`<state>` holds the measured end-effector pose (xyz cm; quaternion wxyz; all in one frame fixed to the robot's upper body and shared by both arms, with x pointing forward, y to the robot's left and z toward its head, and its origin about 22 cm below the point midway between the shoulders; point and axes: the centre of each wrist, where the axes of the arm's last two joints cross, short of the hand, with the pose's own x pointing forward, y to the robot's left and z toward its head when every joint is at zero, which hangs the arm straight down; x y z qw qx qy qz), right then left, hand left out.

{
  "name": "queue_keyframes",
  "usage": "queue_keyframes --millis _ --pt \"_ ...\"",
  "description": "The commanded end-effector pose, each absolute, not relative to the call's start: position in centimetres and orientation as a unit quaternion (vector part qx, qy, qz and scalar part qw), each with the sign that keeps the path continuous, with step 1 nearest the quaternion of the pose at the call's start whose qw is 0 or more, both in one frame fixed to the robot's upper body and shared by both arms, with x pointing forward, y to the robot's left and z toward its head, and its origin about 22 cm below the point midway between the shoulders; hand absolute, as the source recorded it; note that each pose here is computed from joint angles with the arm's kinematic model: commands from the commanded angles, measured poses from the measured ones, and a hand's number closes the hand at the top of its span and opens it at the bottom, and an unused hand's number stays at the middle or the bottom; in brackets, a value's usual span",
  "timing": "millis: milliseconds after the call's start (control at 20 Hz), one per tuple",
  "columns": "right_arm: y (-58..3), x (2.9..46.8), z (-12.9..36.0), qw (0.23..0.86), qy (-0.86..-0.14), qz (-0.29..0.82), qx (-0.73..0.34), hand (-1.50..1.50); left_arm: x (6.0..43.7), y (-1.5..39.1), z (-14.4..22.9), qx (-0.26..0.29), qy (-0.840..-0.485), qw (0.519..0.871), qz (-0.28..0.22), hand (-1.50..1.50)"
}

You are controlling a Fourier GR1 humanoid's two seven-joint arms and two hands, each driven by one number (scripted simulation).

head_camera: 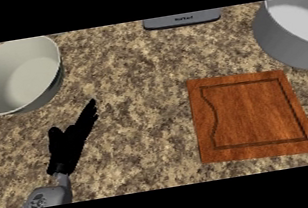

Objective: Pick the sweet potato from the cutting board and place it in the pot

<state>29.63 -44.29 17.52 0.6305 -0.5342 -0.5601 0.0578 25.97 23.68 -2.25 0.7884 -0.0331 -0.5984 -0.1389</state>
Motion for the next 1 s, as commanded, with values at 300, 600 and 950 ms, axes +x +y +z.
queue_keyframes --millis 300,600,950 --pt "-43.5 37.6 17.2 0.664 -0.499 0.139 -0.539 1.5 26.8 24.0 -1.0 -0.043 -0.6 0.786 -0.144 0.0" --pt "-42.7 39.1 16.3 0.66 -0.353 0.238 -0.619 1.5 26.8 22.4 -1.4 -0.048 -0.599 0.784 -0.156 0.0" --pt "-41.6 41.3 14.8 0.774 -0.247 0.261 -0.52 1.5 26.5 22.3 -1.7 -0.044 -0.605 0.78 -0.155 0.0"
